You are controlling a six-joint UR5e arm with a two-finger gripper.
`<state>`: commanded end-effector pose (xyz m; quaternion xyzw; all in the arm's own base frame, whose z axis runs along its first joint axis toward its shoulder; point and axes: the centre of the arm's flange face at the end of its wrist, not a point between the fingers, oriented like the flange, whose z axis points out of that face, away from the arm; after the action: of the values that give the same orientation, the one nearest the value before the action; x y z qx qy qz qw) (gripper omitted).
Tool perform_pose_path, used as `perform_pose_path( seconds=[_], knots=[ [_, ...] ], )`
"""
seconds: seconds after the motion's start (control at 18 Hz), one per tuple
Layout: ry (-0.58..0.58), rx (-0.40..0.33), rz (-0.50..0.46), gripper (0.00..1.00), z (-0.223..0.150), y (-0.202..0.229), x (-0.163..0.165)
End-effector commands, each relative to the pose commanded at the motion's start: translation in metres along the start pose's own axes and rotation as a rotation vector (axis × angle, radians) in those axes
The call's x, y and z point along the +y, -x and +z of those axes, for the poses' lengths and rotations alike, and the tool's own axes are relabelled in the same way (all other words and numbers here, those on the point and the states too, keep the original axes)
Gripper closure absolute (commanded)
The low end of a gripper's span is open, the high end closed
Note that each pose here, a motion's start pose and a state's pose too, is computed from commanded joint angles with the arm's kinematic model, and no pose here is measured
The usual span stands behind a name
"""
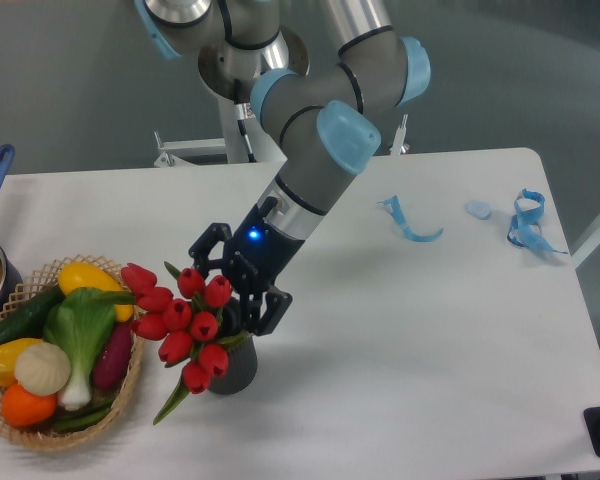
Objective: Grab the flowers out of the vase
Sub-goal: 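Close the gripper around the tulip stems above the vase rim, then lift the gripped tulips straight up out of the vase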
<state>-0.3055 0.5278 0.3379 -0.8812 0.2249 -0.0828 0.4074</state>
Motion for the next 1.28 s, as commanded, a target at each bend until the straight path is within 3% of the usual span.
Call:
perform_pose_path(
  seconds=[0.22,0.33,0.61,0.89,1.28],
  knots=[
    [-0.001,0.0,0.0,0.03,0.002,0.006,0.001],
    [-0.001,0.0,-0.002,0.33,0.002,0.006,0.001],
    [-0.003,0.0,-0.007,0.6,0.001,0.006,0.0],
    [-0.005,-0.01,-0.013,0.68,-0.004,0.008,0.002],
    [-0.077,-0.007,-0.042,0.69,-0.018,0.006,-0.013]
  ],
)
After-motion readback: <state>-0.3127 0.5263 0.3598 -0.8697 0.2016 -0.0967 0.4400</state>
